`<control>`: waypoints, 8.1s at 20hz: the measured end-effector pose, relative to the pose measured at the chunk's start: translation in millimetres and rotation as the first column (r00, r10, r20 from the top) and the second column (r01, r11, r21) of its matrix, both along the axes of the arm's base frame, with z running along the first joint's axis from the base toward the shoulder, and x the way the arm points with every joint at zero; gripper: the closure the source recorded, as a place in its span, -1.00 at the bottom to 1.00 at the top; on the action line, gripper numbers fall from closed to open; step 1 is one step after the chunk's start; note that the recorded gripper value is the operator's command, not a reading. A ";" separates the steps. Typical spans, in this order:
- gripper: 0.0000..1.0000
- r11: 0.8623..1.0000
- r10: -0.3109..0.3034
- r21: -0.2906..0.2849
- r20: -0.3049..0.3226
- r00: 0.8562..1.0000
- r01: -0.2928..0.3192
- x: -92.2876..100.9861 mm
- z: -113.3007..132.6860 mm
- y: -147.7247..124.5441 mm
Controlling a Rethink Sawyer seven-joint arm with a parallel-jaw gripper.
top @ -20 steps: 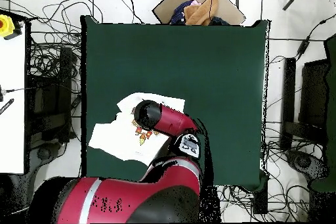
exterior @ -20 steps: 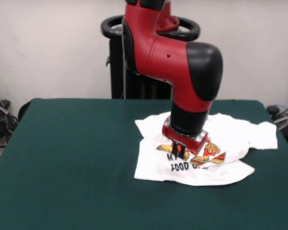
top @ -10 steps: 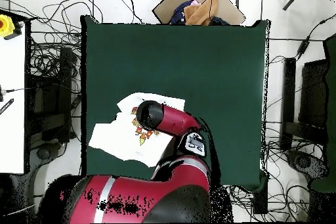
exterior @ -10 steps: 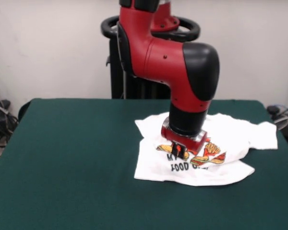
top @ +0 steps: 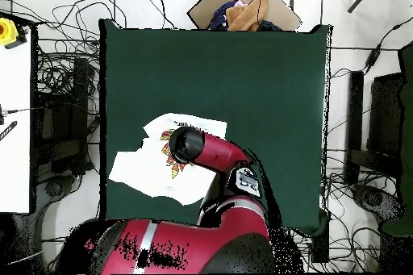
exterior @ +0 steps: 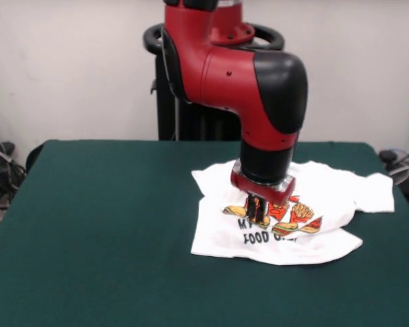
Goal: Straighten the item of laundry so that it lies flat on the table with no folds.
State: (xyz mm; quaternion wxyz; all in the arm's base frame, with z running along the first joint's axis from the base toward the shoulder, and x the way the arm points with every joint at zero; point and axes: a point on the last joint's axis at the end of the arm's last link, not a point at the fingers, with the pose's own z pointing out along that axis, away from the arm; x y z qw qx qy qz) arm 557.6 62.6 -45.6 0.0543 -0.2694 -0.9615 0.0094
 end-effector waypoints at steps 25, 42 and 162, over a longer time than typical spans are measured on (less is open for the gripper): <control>1.00 1.000 -0.011 0.010 0.031 0.999 0.010 28.9 -11.5 -25.6; 1.00 0.999 0.049 0.010 -0.043 0.998 -0.048 39.7 -13.6 -24.3; 1.00 0.983 0.131 -0.126 -0.005 0.991 -0.130 84.4 68.3 -82.5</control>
